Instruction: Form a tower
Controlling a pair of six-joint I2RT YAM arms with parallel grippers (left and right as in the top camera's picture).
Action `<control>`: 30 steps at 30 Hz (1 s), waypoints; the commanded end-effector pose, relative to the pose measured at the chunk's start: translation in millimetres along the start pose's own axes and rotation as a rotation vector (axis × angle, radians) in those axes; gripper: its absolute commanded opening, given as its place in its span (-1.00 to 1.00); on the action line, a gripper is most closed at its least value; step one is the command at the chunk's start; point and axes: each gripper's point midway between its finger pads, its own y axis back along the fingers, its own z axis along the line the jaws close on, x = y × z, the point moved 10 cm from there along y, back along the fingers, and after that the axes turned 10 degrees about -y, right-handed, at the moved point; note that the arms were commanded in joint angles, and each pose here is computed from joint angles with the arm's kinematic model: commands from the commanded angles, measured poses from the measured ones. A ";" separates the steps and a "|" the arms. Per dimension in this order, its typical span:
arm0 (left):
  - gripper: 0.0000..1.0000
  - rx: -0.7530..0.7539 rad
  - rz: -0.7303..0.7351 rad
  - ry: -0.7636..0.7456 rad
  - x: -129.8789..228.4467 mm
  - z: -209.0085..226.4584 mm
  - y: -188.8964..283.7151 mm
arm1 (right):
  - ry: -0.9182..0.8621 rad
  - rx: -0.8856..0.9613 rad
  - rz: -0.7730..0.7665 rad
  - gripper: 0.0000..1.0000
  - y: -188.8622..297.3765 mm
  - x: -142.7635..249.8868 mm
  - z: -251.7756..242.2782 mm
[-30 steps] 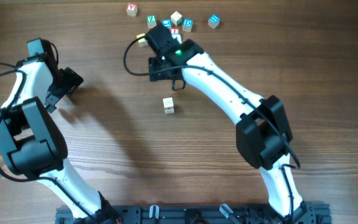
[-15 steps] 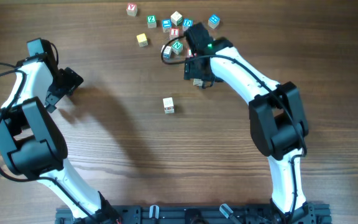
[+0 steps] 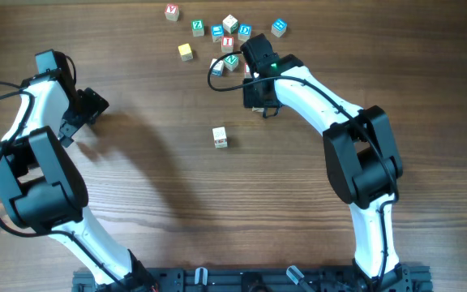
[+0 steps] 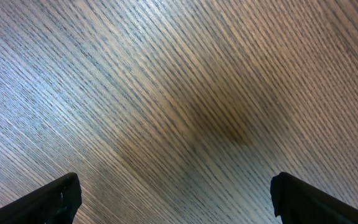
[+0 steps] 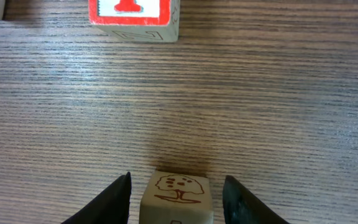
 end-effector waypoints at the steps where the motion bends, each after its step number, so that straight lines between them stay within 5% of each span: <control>1: 1.00 -0.011 0.002 0.004 0.6 2.2 -1.3 | 0.030 0.012 -0.024 -0.26 5.8 -1.4 0.3; 8: 1.00 -0.011 0.002 0.005 0.6 2.2 -1.3 | 0.026 0.010 -0.024 -0.17 5.8 -1.6 0.3; 13: 1.00 -0.011 0.001 0.005 0.6 2.2 -1.3 | 0.028 0.018 -0.013 -0.39 5.8 0.0 -0.8; 14: 1.00 -0.011 0.001 0.005 0.6 2.2 -1.3 | 0.028 0.020 -0.009 -0.36 5.8 0.6 -1.2; 16: 1.00 -0.011 0.001 0.005 0.6 2.2 -1.3 | 0.028 0.024 -0.004 0.07 5.8 1.3 -1.7; 21: 1.00 -0.011 0.001 0.005 0.6 2.2 -1.3 | 0.013 0.037 0.014 0.00 5.9 4.0 -3.6; 23: 1.00 -0.011 0.001 0.005 0.6 2.2 -1.3 | 0.002 0.036 0.014 -0.46 5.9 4.0 -3.5; 27: 1.00 -0.011 0.001 0.005 0.6 2.2 -1.3 | 0.004 0.014 -0.019 -0.44 18.3 -4.3 1.4; 30: 1.00 -0.011 0.002 0.004 0.6 2.2 -1.3 | 0.011 -0.116 -0.099 -0.43 83.7 -21.8 20.7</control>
